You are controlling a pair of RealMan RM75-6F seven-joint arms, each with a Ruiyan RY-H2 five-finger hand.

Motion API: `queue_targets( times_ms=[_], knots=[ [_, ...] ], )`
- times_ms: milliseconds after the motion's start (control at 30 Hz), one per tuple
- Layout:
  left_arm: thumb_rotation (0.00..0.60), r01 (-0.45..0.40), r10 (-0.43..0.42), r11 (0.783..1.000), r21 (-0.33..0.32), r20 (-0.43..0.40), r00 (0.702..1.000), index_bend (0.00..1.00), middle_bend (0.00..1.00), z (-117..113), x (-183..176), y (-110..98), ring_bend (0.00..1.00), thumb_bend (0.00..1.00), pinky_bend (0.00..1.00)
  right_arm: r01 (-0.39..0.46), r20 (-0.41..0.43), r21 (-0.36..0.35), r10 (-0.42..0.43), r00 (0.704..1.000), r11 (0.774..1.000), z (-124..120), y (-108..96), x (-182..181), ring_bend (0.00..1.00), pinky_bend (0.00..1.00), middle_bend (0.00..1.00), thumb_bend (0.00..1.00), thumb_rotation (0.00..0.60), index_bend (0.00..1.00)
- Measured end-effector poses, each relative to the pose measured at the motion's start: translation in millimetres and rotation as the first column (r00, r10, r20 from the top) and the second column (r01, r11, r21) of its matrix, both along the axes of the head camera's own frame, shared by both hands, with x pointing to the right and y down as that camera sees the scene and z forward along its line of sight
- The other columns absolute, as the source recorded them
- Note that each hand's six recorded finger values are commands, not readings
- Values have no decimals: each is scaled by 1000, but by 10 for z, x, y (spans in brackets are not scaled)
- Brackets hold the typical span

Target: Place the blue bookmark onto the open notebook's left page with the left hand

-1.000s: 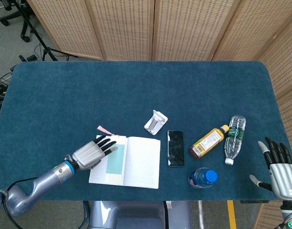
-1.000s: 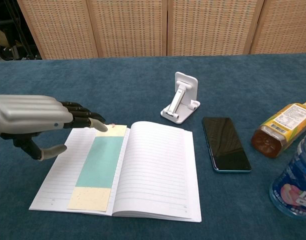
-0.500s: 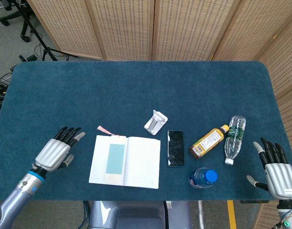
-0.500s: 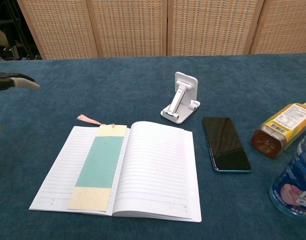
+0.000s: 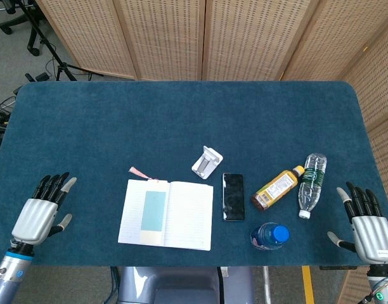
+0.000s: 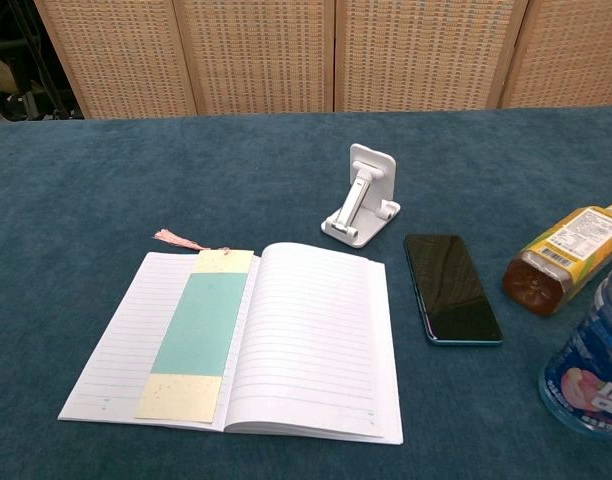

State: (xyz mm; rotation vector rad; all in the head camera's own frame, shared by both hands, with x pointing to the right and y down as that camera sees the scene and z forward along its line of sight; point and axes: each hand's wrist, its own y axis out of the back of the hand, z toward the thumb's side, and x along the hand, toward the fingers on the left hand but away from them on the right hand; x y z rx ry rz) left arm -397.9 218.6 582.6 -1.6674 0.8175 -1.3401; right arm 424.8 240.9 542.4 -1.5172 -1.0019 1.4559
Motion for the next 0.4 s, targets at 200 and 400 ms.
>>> queue_targets(
  times_ms=[200, 400],
  knots=[
    [600, 16, -17, 999, 48, 21, 1000, 0, 0, -43, -86, -6, 0, 313, 0, 19, 2, -12, -19, 1000, 1000, 32, 7, -54, 0, 0, 0, 0, 600, 0],
    [600, 45, -46, 997, 58, 26, 999, 0, 0, -51, -157, -32, 0, 316, 0, 33, -5, -31, -33, 999, 999, 89, 14, -89, 0, 0, 0, 0, 600, 0]
  ],
)
